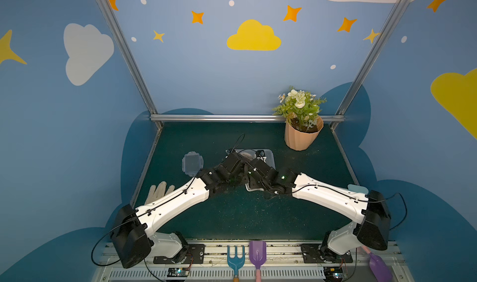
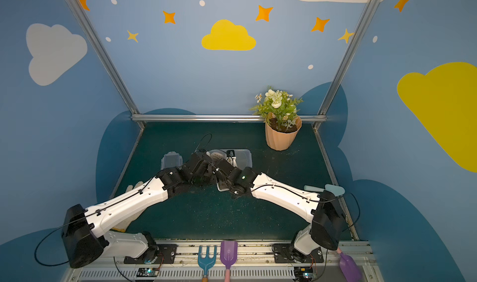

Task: Wipe the insides of the lunch boxes
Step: Wipe the dirt inside the lunch box.

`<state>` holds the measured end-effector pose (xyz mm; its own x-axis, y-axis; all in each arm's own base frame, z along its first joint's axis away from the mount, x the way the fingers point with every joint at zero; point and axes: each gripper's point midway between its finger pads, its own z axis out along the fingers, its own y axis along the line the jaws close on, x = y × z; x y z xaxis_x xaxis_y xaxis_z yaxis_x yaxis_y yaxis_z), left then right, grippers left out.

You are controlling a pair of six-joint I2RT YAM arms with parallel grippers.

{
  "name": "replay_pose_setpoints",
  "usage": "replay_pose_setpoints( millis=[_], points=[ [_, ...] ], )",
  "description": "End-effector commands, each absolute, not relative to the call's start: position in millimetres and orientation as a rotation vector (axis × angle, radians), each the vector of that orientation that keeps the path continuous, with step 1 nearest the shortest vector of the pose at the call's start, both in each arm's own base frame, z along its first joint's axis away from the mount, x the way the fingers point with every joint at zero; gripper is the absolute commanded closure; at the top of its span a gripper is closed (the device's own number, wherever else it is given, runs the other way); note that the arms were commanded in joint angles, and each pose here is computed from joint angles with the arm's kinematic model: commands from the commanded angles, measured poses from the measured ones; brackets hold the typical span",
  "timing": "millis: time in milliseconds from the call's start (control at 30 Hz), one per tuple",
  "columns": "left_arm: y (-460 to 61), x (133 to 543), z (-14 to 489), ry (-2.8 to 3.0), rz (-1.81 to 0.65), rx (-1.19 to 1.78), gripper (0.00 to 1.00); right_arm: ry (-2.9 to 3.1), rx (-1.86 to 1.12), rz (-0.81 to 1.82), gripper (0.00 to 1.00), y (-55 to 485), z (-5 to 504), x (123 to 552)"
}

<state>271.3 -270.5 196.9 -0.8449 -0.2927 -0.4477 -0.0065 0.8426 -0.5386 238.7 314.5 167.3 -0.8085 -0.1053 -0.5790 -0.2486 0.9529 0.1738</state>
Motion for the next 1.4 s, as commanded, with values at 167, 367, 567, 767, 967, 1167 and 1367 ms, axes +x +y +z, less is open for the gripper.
replay_pose_setpoints(
  millis=[167,367,567,767,967,1167,1367],
  points=[
    [-316.1,291.9,326.4,2.091,-1.195,-0.197,0.95,2.779,-0.261,0.872,1.0,350.6,124.6,183.3],
    [-332.6,283.2,308.0,2.154,-1.322,-0.226,0.95,2.429,0.012,1.297,1.0,349.5,184.6,236.3],
    [-355.9,269.4,296.1,2.206,-1.422,-0.204,0.95,2.13,0.071,1.232,1.0,338.2,242.8,290.3],
    [-378.8,250.3,287.6,2.27,-1.482,-0.143,0.95,1.967,0.054,0.962,1.0,325.5,276.1,331.5],
    [-379.2,243.5,278.4,2.309,-1.465,-0.154,0.95,1.906,0.047,0.56,1.0,292.5,277.6,345.5],
    [-357.3,254.8,284.6,2.265,-1.358,-0.205,0.95,1.99,0.03,0.232,1.0,257.4,254.0,336.1],
    [-320.7,274.8,300.9,2.183,-1.225,-0.254,0.95,2.143,0.016,-0.026,1.0,215.7,218.1,305.4]
  ],
)
